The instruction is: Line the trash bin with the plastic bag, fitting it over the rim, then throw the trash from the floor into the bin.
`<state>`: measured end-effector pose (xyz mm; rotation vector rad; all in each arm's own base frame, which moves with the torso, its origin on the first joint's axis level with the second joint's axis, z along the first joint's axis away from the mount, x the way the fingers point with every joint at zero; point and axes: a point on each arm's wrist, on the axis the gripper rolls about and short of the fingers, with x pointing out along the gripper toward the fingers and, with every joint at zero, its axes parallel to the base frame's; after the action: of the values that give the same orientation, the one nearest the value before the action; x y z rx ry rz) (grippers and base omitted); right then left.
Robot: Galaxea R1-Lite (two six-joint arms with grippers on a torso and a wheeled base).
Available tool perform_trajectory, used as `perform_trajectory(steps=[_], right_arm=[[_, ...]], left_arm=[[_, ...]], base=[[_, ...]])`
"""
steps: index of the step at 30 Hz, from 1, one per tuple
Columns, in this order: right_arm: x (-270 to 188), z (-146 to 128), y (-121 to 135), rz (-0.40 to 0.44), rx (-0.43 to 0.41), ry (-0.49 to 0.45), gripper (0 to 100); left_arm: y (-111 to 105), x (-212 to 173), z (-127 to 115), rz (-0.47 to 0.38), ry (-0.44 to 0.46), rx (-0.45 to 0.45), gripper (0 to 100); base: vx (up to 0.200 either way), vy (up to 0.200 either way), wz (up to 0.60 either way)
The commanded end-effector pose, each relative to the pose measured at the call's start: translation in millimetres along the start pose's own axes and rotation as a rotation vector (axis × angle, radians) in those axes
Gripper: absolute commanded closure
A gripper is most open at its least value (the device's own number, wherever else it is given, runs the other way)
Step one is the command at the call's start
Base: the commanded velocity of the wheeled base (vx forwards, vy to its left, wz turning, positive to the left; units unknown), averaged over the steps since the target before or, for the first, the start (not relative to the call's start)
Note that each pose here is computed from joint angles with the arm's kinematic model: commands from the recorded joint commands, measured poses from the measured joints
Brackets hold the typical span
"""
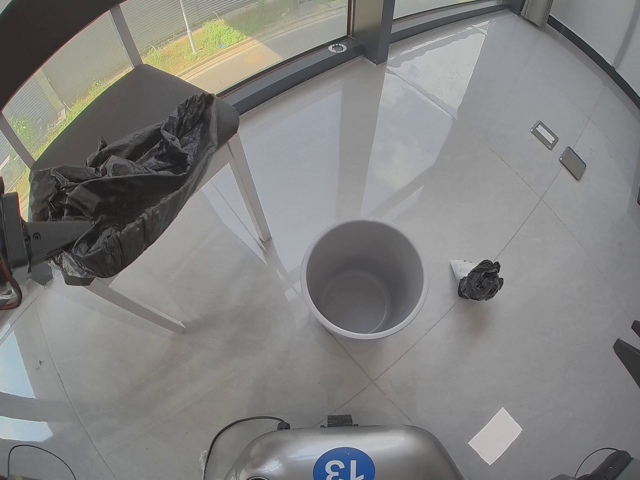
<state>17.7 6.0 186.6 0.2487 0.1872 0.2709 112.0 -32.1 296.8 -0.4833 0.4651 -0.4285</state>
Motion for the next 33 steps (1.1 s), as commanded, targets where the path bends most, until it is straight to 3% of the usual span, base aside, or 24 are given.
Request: perform_trajectory(steps=[1, 2, 4, 9, 14, 21, 28, 33], right_arm=[[36, 19, 0, 0.005, 0.032, 0.147, 0], [37, 20, 0, 0.005, 0.032, 0.147, 0], [45, 25, 0, -0.001, 0.035, 0.167, 0], [59, 39, 1, -0.002, 0.031, 0.187, 0], [76, 54, 2, -0.005, 0.023, 0.202, 0], [101, 68, 3, 0.001, 0.022, 0.238, 0], [131, 79, 7, 0.050, 0.036, 0.278, 0], [142, 77, 8, 0.105, 0.035, 0.311, 0]], left_arm=[[-33, -4, 14, -0.142, 0.088, 0.209, 100], [-33, -4, 14, -0.143, 0.089, 0.215, 100], [-36, 1, 17, -0.153, 0.099, 0.352, 100], [-38, 7, 22, -0.166, 0.086, 0.575, 100], [-51, 4, 35, -0.205, 0.039, 0.673, 100], [-67, 6, 60, -0.227, -0.027, 0.661, 100], [-103, -3, 87, -0.331, -0.065, 0.530, 100], [-120, -4, 91, -0.387, -0.059, 0.482, 100]], base=[[0.000, 0.000, 0.00], [0.000, 0.000, 0.00], [0.000, 0.000, 0.00], [0.000, 0.000, 0.00], [0.000, 0.000, 0.00], [0.000, 0.000, 0.00], [0.000, 0.000, 0.00], [0.000, 0.000, 0.00]])
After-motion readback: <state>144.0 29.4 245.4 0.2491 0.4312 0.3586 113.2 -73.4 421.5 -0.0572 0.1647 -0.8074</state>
